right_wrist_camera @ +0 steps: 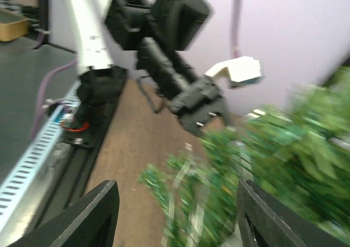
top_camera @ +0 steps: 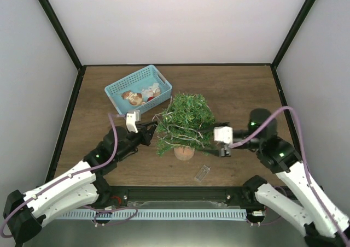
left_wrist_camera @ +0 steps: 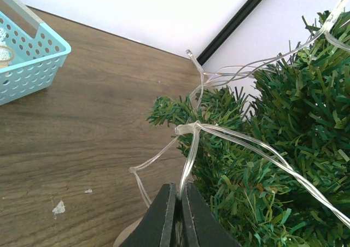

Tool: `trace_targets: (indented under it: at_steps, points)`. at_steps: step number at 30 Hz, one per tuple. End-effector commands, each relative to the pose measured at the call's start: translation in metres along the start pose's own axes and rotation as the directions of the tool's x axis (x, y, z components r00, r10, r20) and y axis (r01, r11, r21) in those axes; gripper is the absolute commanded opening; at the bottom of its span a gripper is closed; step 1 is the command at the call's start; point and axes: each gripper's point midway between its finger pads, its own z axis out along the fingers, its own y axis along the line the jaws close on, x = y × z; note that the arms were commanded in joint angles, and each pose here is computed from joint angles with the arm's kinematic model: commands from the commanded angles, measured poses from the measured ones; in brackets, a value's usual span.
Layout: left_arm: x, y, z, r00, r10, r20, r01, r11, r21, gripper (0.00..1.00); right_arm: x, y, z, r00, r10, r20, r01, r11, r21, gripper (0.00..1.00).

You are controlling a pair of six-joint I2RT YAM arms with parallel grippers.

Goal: Decorate the small christmas tree
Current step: Wrap the decoration item around the Christmas tree.

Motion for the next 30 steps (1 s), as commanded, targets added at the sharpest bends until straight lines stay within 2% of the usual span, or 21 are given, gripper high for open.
trace_targets:
  at_steps: [1, 7, 9, 11, 13, 16, 20, 25, 30]
  points:
    - [0.000, -0.001, 0.001, 1.000, -0.018, 0.010, 0.018, 1.000, 0.021, 0.04, -0.009, 0.004, 0.040, 0.997, 0.001, -0.078, -0.001, 1.000, -0.005, 0.62]
    - [0.001, -0.003, 0.001, 1.000, -0.030, 0.001, 0.030, 0.999, 0.039, 0.04, -0.012, 0.075, 0.071, 0.973, -0.176, -0.148, 0.142, 0.966, -0.218, 0.57]
    - [0.002, -0.003, 0.002, 0.999, -0.034, -0.001, 0.034, 0.998, 0.047, 0.04, 0.014, 0.091, 0.076, 0.936, -0.241, -0.258, 0.167, 0.946, -0.276, 0.53]
    - [0.004, -0.003, 0.002, 0.999, -0.034, -0.004, 0.034, 0.998, 0.048, 0.04, 0.057, 0.114, 0.081, 0.858, -0.322, -0.400, 0.176, 0.916, -0.360, 0.54]
    - [0.005, -0.002, 0.002, 0.999, -0.034, -0.003, 0.034, 0.998, 0.048, 0.04, 0.099, 0.136, 0.080, 0.762, -0.386, -0.519, 0.139, 0.881, -0.452, 0.59]
    - [0.003, -0.002, 0.001, 0.999, -0.035, 0.005, 0.035, 0.998, 0.051, 0.04, 0.143, 0.152, 0.074, 0.639, -0.444, -0.627, 0.072, 0.847, -0.527, 0.61]
    - [0.004, -0.004, 0.001, 0.999, -0.036, 0.000, 0.036, 0.997, 0.063, 0.04, 0.167, 0.162, 0.067, 0.576, -0.489, -0.655, 0.039, 0.817, -0.576, 0.61]
    - [0.003, -0.006, 0.001, 0.999, -0.043, 0.000, 0.043, 0.996, 0.073, 0.04, 0.212, 0.181, 0.033, 0.441, -0.528, -0.726, -0.084, 0.781, -0.619, 0.66]
    - [0.008, -0.003, 0.001, 0.999, -0.044, 0.001, 0.044, 0.996, 0.077, 0.04, 0.224, 0.180, 0.034, 0.431, -0.543, -0.721, -0.051, 0.783, -0.620, 0.66]
